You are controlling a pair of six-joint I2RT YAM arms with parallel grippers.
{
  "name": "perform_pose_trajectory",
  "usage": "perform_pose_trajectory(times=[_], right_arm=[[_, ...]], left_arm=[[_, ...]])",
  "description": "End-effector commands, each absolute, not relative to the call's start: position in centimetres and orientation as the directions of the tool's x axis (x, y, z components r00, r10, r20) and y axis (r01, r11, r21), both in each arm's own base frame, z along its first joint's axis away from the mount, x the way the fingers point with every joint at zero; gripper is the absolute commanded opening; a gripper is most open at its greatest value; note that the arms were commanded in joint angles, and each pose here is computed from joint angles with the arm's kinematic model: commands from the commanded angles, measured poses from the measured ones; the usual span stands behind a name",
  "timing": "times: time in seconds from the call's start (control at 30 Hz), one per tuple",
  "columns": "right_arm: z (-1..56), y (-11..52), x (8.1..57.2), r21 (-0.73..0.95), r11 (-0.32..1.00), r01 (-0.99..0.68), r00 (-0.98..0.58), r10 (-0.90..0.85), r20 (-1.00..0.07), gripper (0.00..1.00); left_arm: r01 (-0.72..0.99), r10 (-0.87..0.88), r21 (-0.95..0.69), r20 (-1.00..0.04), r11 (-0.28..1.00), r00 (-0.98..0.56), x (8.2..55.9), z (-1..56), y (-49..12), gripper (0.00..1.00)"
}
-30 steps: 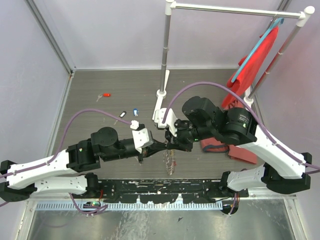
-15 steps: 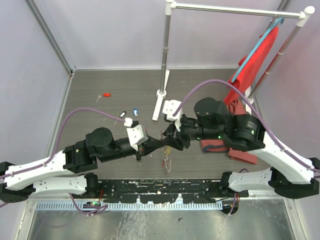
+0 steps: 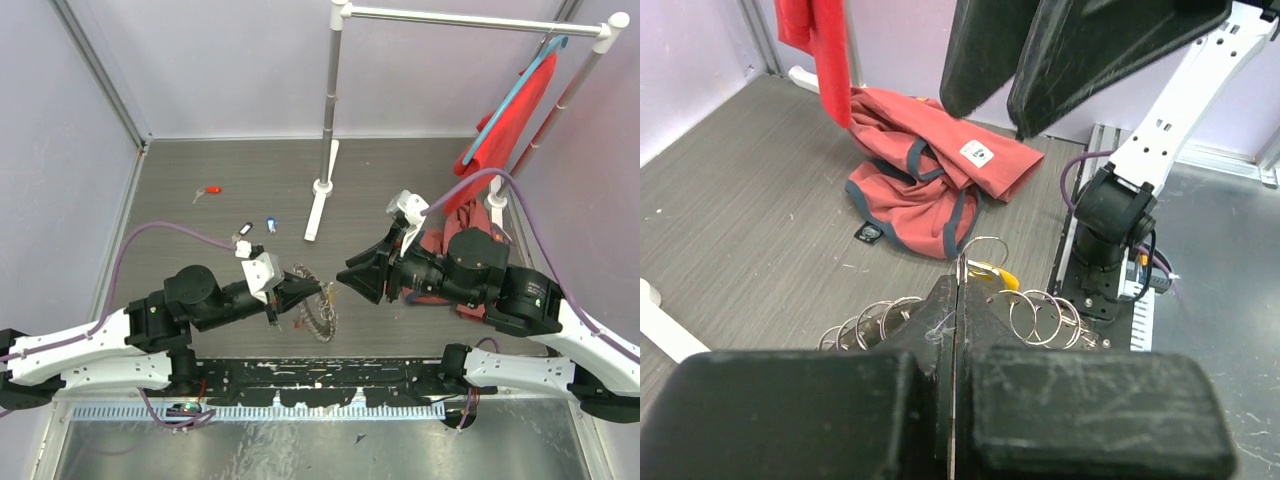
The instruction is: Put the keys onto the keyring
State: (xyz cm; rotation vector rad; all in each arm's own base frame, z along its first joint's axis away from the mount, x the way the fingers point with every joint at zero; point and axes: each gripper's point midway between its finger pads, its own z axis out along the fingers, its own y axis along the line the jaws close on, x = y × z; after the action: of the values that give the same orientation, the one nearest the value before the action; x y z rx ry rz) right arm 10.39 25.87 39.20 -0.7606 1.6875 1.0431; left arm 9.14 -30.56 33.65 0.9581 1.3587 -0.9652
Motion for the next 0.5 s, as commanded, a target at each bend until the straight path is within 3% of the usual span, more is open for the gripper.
perform_pose_trajectory(times=[0.0,0.27,0.47], right_arm=[[40.8,26.4,11.1,0.456,0.446,-0.77,-0.431,0.164,-0.887,0.43],[38.8,26.9,11.2,0.57,0.476,-0.669,-0.559,0.184,-0.809,0.45],[37.4,27.8,10.8,0.575,0.487,-0.658,-0.606,0.111,-0.788,0.39]], left_arm=[[0.935,-0.126,-0.038,-0.992,0.353,0.007,9.6,37.1,-30.3,0.0],[0.927,-0.114,-0.036,-0.993,0.374,0.007,10.0,37.0,-30.3,0.0],[0.924,-0.109,-0.026,-0.994,0.383,0.017,10.1,37.3,-30.2,0.0]])
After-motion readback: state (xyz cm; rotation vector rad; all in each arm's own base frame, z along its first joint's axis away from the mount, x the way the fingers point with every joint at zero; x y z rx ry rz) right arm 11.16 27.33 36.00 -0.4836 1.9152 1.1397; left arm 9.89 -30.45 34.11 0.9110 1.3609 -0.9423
